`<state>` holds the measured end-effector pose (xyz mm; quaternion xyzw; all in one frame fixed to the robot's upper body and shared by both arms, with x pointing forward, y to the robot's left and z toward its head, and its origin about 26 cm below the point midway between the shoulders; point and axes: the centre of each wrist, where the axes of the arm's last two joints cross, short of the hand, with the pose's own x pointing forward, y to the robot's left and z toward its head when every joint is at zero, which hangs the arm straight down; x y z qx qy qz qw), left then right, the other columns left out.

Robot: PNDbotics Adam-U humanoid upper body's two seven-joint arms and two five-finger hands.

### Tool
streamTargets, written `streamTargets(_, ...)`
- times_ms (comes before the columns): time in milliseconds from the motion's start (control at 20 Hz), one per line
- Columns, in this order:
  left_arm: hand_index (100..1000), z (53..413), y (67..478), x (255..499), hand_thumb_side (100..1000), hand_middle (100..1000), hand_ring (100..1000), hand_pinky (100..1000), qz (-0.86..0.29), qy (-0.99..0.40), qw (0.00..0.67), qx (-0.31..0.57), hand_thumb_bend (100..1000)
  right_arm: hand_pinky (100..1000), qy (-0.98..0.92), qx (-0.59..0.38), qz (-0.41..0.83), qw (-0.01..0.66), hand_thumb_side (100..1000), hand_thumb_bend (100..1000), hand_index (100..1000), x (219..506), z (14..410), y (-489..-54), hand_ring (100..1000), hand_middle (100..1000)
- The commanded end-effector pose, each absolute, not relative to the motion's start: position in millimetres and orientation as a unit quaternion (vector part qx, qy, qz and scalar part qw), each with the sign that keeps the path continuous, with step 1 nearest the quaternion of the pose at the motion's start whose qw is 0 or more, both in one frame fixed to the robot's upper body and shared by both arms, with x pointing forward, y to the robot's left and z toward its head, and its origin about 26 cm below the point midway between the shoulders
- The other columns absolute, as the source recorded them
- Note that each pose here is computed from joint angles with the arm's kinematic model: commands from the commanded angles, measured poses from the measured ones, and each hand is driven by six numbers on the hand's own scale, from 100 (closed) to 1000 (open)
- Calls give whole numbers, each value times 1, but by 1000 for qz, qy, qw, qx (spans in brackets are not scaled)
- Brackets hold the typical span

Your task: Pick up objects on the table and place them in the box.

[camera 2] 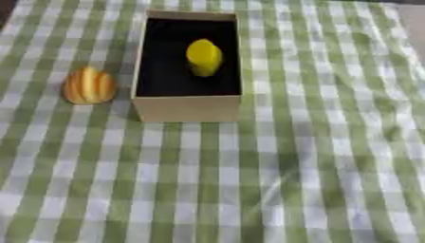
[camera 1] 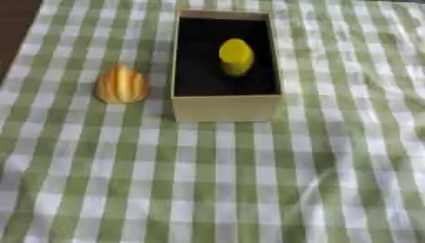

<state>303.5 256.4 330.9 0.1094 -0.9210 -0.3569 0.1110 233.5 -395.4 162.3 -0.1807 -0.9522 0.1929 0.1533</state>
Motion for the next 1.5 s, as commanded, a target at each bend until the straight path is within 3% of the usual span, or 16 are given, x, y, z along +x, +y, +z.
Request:
streamTargets(50, 900, 347, 255, 296, 537, 743, 747, 850, -479, -847, 112, 202, 100, 918, -954, -192, 184, 138, 410, 100, 762, 227, 145, -387, 846, 563)
streamTargets(350, 905, 357, 249, 312, 447, 769, 817, 868, -646, -702, 135, 268, 100, 919, -952, -222, 144, 153, 468, 100, 759, 221, 115, -368, 843, 560)
streamTargets(600, 907, 357, 242, 328, 520, 777, 836, 870, -706, -634, 134, 285, 105, 918, -950, -239, 131, 152, 476, 100, 756, 220, 109, -361, 840, 559)
streamTargets(750, 898, 353, 237, 341, 565, 769, 837, 870, -728, -611, 144, 278, 156, 918, -950, -242, 129, 152, 489, 100, 754, 221, 108, -359, 838, 557)
streamTargets(950, 893, 350, 235, 353, 538, 774, 853, 882, -739, -592, 153, 283, 246, 918, -950, -241, 127, 154, 493, 100, 751, 223, 108, -356, 833, 551)
streamTargets(1050, 899, 351, 238, 357, 563, 783, 881, 892, -734, -588, 157, 302, 375, 918, -949, -241, 128, 157, 492, 100, 747, 223, 108, -355, 828, 545)
streamTargets(1150, 902, 351, 240, 359, 606, 787, 892, 897, -729, -580, 155, 328, 438, 919, -948, -242, 127, 162, 494, 100, 746, 223, 108, -355, 827, 542)
streamTargets(1300, 905, 345, 243, 363, 677, 789, 894, 899, -725, -573, 157, 349, 471, 919, -948, -241, 123, 169, 497, 100, 744, 225, 109, -353, 824, 538)
streamTargets(1500, 906, 336, 246, 371, 686, 793, 895, 897, -720, -572, 172, 355, 477, 920, -947, -238, 124, 176, 492, 100, 738, 226, 110, -353, 818, 528)
